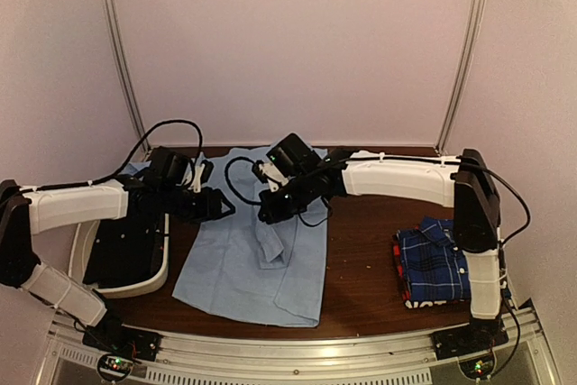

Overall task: Fold and stack the long sleeve shirts
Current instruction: Pick up the sleeve from the 1/3-folded shirt, then place the sleeve of the 1/3-folded shirt, then adjust the sleeve of the 1/3-folded shirt.

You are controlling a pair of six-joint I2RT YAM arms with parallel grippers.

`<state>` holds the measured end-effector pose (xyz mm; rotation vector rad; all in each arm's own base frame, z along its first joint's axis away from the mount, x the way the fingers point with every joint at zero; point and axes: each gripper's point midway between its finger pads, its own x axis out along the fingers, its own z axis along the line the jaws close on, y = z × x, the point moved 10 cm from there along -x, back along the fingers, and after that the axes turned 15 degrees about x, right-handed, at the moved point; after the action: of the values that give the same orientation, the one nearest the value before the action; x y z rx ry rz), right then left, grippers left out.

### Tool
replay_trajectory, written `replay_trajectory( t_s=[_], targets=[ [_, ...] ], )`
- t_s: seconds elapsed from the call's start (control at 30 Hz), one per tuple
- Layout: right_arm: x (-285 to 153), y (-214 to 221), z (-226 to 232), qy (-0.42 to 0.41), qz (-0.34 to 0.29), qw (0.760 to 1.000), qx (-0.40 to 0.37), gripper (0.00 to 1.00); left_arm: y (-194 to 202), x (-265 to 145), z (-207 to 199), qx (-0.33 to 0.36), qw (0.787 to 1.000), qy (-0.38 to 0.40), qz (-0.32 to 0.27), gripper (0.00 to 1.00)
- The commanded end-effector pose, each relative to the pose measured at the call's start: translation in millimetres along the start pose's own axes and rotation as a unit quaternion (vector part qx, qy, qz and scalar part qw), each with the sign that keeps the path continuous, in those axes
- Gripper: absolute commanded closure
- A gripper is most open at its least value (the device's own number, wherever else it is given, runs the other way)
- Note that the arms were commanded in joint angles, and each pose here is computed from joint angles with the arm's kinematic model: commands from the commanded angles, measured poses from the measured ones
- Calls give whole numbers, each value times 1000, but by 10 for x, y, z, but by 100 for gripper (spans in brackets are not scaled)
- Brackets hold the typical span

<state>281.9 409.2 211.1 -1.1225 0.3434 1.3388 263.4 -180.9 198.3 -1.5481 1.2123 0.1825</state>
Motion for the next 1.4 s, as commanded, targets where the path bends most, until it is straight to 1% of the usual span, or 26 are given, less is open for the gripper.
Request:
replay_trajectory(
  t_s=[0.0,0.03,0.13,0.23,0.27,0.37,0.43,0.53,0.57,0.67,0.8,0.9,1.0,1.07,1.2,1.37],
  targets=[
    [-187,-143,59,-125,26,990,67,100,-44,-98,-42,20,1000,18,-13,42],
    [-209,-169,5,-141,20,986,80,100,-49,-101,-49,22,999,22,-13,42],
    [-202,-134,-337,-126,12,984,127,100,-56,-90,-64,31,999,32,-7,42],
    [-153,70,-677,-110,14,980,165,100,-44,-57,-73,39,998,45,3,42],
    [-131,164,-784,-102,19,979,177,96,-43,-45,-79,41,998,50,7,42],
    [-78,439,-1009,-66,31,979,191,78,-18,15,-76,43,997,63,20,42],
    [-133,512,-1088,-38,19,981,188,74,-2,45,-68,44,997,65,26,42],
    [-279,508,-1152,30,-15,986,164,65,21,87,-51,43,996,64,33,42],
    [-322,501,-1159,58,-30,986,152,63,32,100,-49,41,996,64,36,42],
    [-435,495,-1117,89,-56,986,133,60,49,137,-38,38,996,67,41,43],
    [-496,479,-978,87,-70,987,117,55,68,174,-41,35,996,73,45,43],
    [-504,428,-688,61,-76,992,84,49,68,208,-54,33,995,77,47,43],
    [-413,446,-410,47,-61,996,55,40,69,251,-51,28,995,78,49,43],
    [-322,486,-299,42,-47,997,45,36,69,278,-43,24,995,76,53,43],
    [-135,610,-260,52,-14,998,42,34,68,303,-35,20,996,74,55,44],
    [-22,709,-363,77,6,996,50,37,77,307,-32,19,995,74,57,44]
  ],
)
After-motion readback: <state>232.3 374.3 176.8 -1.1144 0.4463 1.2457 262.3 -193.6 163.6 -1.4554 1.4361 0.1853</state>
